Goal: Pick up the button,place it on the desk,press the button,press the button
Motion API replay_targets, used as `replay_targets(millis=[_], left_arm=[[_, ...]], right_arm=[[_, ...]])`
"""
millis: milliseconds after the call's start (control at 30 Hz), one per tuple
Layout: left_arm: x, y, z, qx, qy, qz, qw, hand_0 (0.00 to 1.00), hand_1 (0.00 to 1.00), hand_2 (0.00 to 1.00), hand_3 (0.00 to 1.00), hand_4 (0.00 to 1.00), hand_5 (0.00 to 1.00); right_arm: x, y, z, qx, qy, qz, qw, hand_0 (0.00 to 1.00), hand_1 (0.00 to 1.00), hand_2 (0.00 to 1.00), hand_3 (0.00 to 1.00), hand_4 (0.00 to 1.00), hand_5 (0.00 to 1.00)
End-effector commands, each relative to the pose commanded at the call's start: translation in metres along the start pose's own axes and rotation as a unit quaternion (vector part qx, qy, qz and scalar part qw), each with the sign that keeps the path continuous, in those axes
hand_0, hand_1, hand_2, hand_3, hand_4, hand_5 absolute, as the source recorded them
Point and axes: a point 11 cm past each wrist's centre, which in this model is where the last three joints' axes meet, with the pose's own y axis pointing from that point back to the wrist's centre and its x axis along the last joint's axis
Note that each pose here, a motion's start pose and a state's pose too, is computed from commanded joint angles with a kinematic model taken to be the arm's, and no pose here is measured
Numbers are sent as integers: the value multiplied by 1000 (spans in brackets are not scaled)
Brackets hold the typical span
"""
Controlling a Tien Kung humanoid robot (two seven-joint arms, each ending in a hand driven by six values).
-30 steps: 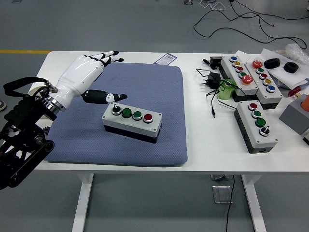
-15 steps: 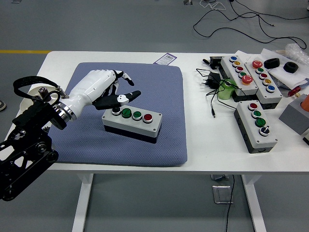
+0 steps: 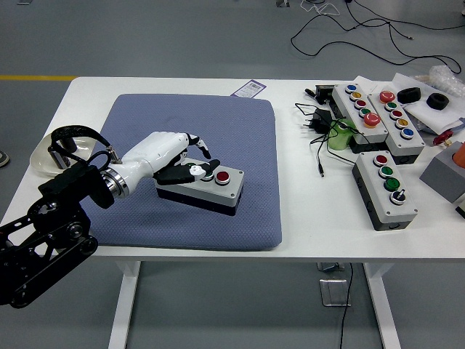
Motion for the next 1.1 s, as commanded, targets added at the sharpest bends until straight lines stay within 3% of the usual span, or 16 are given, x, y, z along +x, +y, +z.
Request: replay_targets(millis=[433,800,1100], left_arm=[[-18,-5,-11,25,-6,-29,999,2,2,2,620,691,998],[-31,-9,-13,31,-11,-50,998,2,2,2,622,686,997],[-33,-9,-14,32,-18,-56,998,2,2,2,627,685,996]], right_arm=[[1,0,-1,1,1,0,1000,674,649,695,639,321,186],[1,0,-1,1,0,0,1000,672,649,695,639,322,188],[1,0,-2,1,0,0,1000,672,649,695,639,321,188]])
